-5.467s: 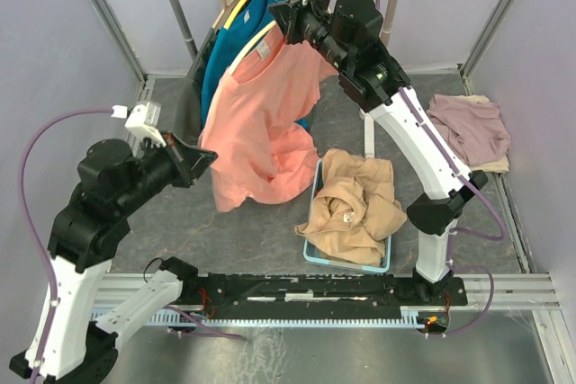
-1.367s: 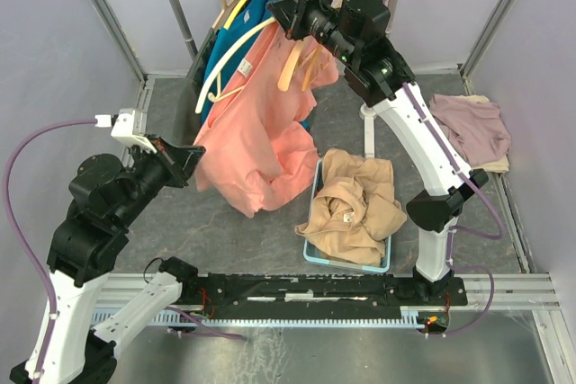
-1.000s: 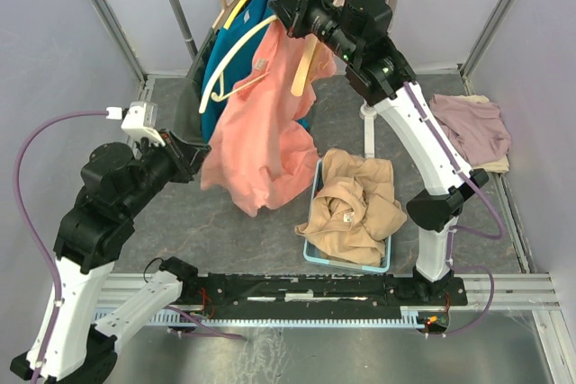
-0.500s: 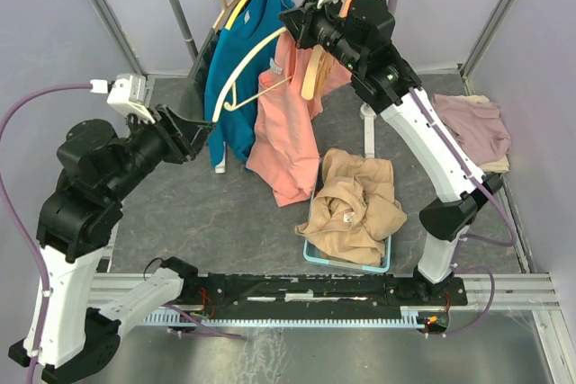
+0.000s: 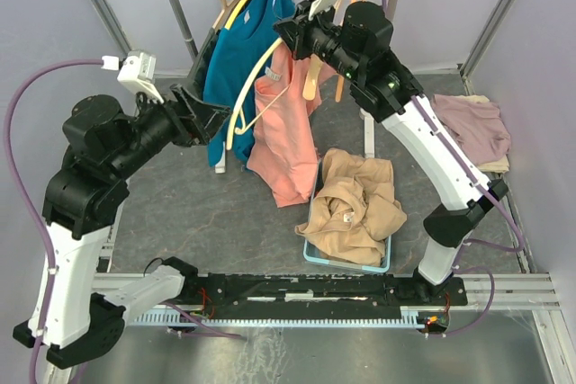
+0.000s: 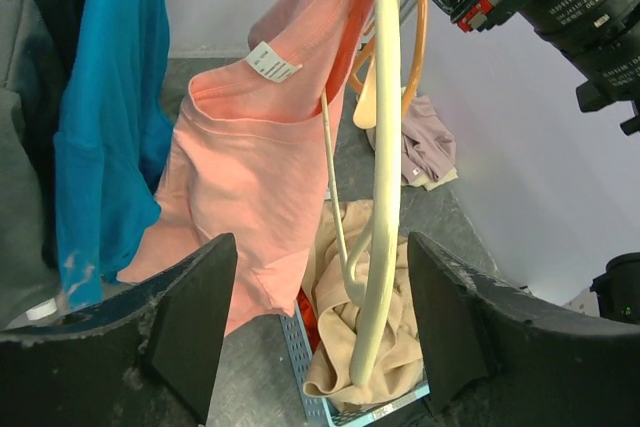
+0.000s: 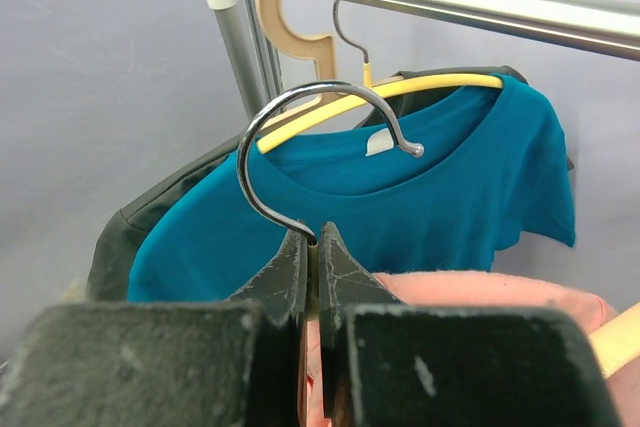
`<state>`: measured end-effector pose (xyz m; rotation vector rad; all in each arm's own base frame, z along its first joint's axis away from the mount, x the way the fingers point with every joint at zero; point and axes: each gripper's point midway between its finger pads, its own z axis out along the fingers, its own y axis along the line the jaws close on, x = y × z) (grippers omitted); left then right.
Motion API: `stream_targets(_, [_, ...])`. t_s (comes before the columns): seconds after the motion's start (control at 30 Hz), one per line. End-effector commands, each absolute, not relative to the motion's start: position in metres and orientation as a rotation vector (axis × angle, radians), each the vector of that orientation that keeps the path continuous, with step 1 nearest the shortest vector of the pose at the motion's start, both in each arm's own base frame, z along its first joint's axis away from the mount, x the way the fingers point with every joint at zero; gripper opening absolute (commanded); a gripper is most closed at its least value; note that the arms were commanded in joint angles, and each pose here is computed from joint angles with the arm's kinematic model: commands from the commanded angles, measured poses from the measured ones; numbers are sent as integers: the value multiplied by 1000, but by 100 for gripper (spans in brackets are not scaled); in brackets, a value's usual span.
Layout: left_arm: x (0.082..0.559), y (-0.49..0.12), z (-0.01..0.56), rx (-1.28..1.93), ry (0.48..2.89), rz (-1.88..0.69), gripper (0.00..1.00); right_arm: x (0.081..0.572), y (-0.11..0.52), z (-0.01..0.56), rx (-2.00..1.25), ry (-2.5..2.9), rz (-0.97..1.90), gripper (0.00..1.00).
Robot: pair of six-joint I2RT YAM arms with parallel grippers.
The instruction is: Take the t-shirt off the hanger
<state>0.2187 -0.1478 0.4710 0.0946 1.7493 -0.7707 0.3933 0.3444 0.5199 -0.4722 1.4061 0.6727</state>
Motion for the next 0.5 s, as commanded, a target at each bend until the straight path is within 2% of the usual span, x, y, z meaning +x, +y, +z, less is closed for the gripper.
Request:
stream_targets(0.0, [221, -157, 499, 164, 1651, -805, 79, 370, 327, 573, -457, 1253, 637, 1])
stream_targets(0.13, [226, -163, 502, 192, 1639, -810, 88, 368, 330, 572, -468, 1255, 628, 1])
stream_targets(0.27, [230, -169, 499, 226, 1648, -818, 92, 367, 334, 574, -474, 1249, 622, 1])
stream_targets(0.37, [233, -171, 495, 236, 1654, -820, 92, 366, 338, 575, -481, 1244, 626, 1])
stream_targets(0.47, [236, -174, 489, 240, 1672, -820, 87, 364, 343, 575, -487, 1240, 635, 1])
